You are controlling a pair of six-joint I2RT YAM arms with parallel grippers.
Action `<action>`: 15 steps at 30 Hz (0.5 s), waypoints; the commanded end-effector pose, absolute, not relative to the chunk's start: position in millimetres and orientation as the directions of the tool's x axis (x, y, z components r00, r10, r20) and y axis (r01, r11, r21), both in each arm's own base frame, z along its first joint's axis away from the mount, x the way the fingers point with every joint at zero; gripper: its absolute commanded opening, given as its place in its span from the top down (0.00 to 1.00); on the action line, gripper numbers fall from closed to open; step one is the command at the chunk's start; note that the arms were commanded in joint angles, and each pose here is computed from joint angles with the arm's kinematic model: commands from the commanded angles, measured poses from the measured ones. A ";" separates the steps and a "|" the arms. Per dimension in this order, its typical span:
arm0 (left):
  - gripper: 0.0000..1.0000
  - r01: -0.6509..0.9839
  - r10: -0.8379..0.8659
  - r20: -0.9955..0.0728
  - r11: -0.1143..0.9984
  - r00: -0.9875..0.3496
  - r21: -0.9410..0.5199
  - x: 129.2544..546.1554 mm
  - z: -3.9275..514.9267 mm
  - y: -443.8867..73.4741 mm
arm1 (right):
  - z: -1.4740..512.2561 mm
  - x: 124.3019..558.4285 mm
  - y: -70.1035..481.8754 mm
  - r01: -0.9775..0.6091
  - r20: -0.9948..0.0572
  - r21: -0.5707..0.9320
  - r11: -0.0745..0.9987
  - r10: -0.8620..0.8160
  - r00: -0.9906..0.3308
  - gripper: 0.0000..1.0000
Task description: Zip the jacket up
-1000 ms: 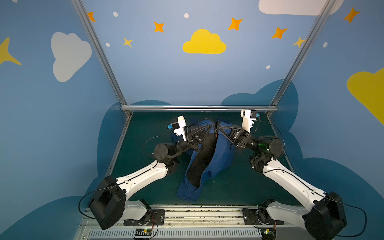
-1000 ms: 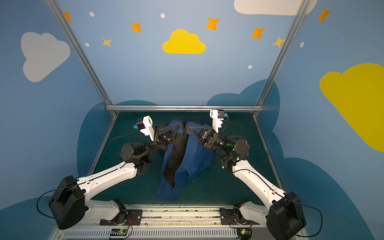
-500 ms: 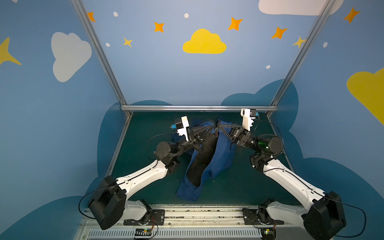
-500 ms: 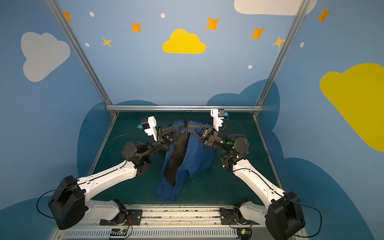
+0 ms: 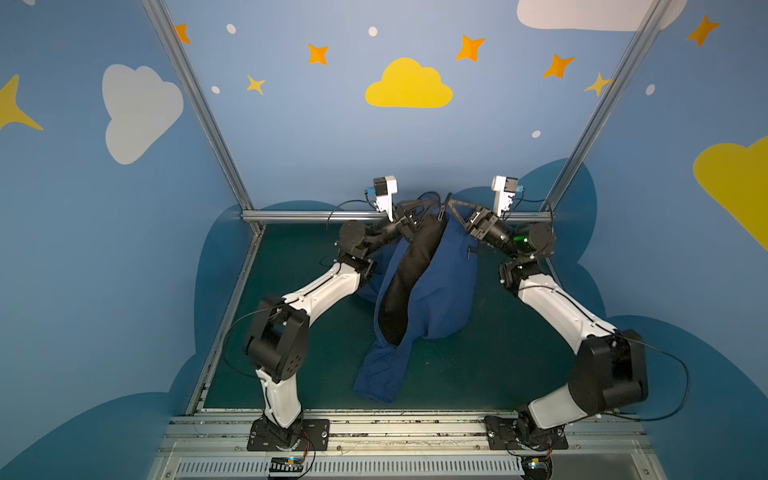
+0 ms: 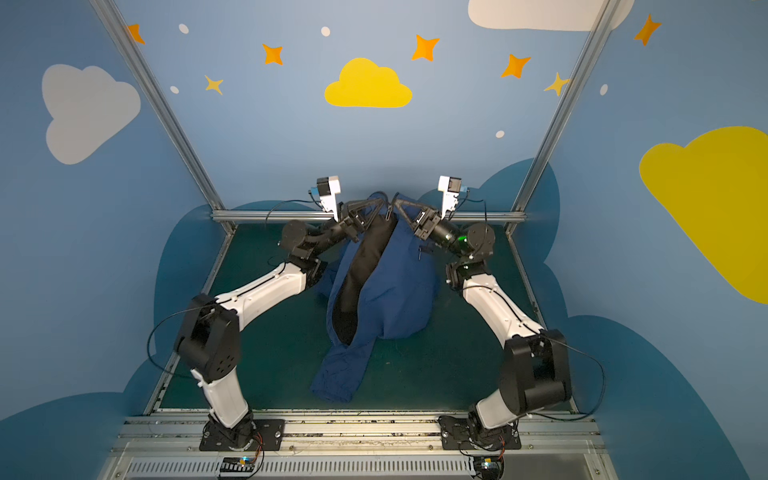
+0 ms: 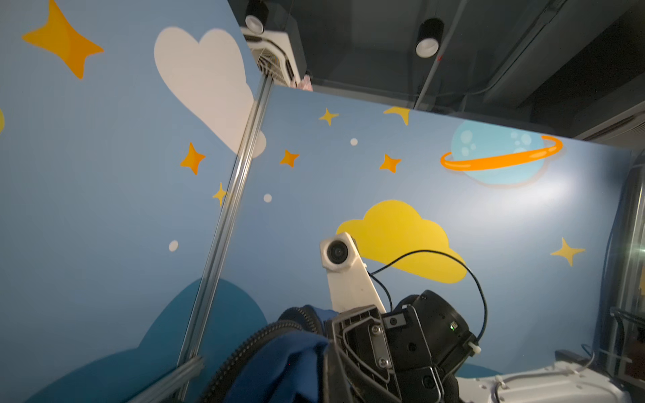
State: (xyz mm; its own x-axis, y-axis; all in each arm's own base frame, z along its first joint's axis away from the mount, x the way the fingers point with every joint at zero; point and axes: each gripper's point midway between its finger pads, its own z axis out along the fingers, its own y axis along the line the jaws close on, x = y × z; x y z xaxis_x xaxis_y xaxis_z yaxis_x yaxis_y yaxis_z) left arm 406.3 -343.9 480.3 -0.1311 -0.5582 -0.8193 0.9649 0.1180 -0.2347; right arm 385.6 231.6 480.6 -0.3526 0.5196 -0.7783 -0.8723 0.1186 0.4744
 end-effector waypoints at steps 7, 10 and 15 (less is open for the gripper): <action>0.97 0.980 -0.470 -0.861 -0.067 -0.195 -0.186 406.4 521.2 -351.0 | 569.9 392.5 190.6 -0.942 -0.787 0.248 0.227 0.614 -0.059 1.00; 0.97 0.963 -0.453 -0.853 -0.062 -0.260 -0.261 400.5 482.2 -351.3 | 530.7 387.9 194.2 -0.920 -0.785 0.314 0.234 0.610 -0.113 1.00; 0.97 0.899 -0.434 -0.818 0.041 -0.378 -0.436 383.0 384.0 -345.2 | 434.8 367.1 204.7 -0.853 -0.783 0.461 0.245 0.564 -0.261 1.00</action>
State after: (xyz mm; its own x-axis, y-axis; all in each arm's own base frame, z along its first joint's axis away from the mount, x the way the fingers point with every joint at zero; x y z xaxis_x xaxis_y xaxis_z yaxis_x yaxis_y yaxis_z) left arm 398.4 -349.9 419.3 -0.3645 -0.4563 -0.8118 0.9051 0.0313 -0.4240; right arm 376.5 227.1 422.7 -0.4013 0.4677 -0.7875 -0.8364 0.1633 0.5232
